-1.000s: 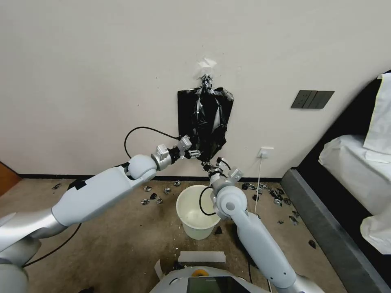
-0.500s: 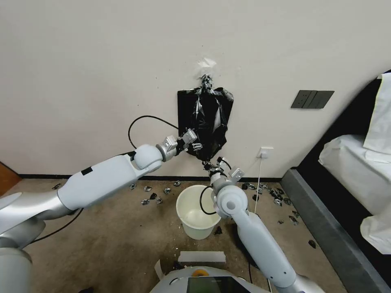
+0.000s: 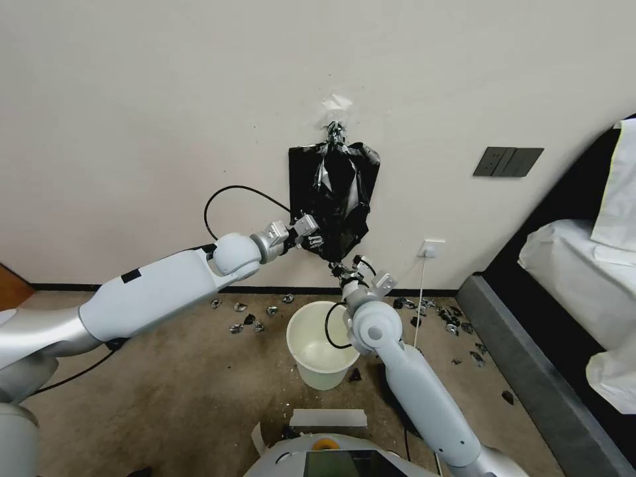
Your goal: Place a trash bag onto the trash bin.
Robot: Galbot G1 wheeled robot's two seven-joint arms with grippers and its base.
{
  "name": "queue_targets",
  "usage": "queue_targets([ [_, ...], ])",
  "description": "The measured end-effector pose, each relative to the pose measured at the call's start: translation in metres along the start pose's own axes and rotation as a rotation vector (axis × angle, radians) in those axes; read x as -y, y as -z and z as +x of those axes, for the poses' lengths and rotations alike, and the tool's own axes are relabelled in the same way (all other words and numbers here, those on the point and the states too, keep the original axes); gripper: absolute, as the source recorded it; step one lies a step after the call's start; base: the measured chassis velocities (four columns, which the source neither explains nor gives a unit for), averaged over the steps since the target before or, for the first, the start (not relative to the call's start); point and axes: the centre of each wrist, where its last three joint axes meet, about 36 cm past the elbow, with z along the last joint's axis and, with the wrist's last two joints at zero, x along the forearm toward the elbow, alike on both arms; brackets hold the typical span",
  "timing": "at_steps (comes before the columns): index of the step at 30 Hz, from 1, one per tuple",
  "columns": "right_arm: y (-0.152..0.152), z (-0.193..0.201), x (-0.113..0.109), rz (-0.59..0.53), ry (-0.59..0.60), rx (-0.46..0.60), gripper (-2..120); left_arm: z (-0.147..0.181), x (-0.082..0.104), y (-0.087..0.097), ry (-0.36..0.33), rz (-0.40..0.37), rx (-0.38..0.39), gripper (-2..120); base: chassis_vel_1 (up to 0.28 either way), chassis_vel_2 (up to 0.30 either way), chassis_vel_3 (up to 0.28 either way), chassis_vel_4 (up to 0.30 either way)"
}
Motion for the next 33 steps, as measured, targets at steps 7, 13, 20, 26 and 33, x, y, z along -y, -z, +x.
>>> queue_targets([
  [7, 0.001, -0.001, 0.002, -0.005, -0.004, 0.006, 0, -0.008, 0.003, 0.014, 0.050, -0.021, -0.068, 53, 0.000, 0.000, 0.000, 0.000],
  [13, 0.003, -0.002, 0.002, -0.007, -0.004, 0.012, 0, -0.010, 0.009, 0.030, 0.078, -0.016, -0.144, 52, 0.000, 0.000, 0.000, 0.000],
  [20, 0.003, -0.002, 0.004, -0.005, -0.006, 0.013, 0, -0.019, 0.016, 0.033, 0.111, -0.006, -0.176, 45, 0.000, 0.000, 0.000, 0.000],
  [26, 0.006, -0.002, 0.006, -0.006, -0.008, 0.017, 0, -0.025, 0.019, 0.039, 0.133, 0.016, -0.198, 33, 0.000, 0.000, 0.000, 0.000],
  [33, 0.008, 0.000, 0.007, -0.008, -0.010, 0.021, 0, -0.028, 0.022, 0.046, 0.161, 0.034, -0.224, 15, 0.000, 0.000, 0.000, 0.000],
])
